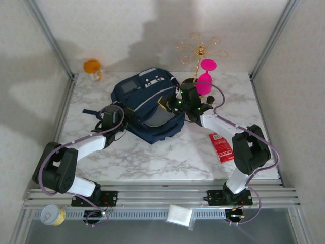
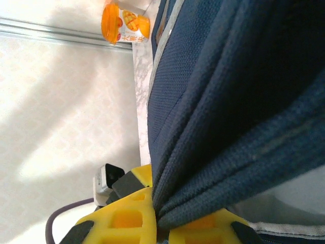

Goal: Pack the student bag
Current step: Zip the student bag at the center of the table.

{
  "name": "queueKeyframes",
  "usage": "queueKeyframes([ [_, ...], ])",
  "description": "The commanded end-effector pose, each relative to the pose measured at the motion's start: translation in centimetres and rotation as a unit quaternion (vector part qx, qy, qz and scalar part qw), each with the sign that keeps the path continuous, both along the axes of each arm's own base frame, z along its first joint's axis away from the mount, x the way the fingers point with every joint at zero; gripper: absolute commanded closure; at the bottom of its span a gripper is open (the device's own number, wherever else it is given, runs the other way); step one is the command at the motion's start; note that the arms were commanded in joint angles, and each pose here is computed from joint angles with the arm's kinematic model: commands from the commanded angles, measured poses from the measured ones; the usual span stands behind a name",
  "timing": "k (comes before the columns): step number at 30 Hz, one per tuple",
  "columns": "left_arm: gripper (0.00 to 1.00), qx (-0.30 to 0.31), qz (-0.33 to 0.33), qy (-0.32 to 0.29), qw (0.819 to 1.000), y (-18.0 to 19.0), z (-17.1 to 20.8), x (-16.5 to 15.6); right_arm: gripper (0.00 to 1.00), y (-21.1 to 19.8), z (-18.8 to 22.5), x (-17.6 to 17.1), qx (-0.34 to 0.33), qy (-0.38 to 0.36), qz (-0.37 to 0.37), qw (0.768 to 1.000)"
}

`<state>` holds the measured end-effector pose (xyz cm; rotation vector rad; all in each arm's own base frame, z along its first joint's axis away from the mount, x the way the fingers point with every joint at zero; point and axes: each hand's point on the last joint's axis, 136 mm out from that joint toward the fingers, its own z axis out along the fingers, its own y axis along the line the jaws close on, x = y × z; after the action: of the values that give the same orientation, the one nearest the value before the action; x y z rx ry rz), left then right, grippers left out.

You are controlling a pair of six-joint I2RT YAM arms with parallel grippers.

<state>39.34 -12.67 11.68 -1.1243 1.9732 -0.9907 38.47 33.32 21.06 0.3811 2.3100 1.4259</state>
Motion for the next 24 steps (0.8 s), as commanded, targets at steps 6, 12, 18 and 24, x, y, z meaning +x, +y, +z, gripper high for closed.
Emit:
queueKeyframes([
  [6,0.66,-0.089,0.035,0.006,0.995,-1.4,-1.0,-1.3,1.0,-0.3,6.2,-1.0,0.063,-0.059,0.009,0.996],
  [12,0.65,-0.106,0.031,0.007,0.994,-2.2,-1.3,-1.5,1.0,-0.5,6.1,-1.3,0.063,-0.058,0.007,0.996],
  [18,0.56,-0.117,0.018,-0.031,0.992,-3.5,0.9,0.7,1.0,-1.0,6.1,-1.6,0.068,-0.052,0.003,0.996],
  [24,0.67,-0.175,0.014,-0.058,0.983,-5.8,1.5,1.7,1.0,-0.8,6.0,-1.9,0.083,-0.044,0.008,0.996],
])
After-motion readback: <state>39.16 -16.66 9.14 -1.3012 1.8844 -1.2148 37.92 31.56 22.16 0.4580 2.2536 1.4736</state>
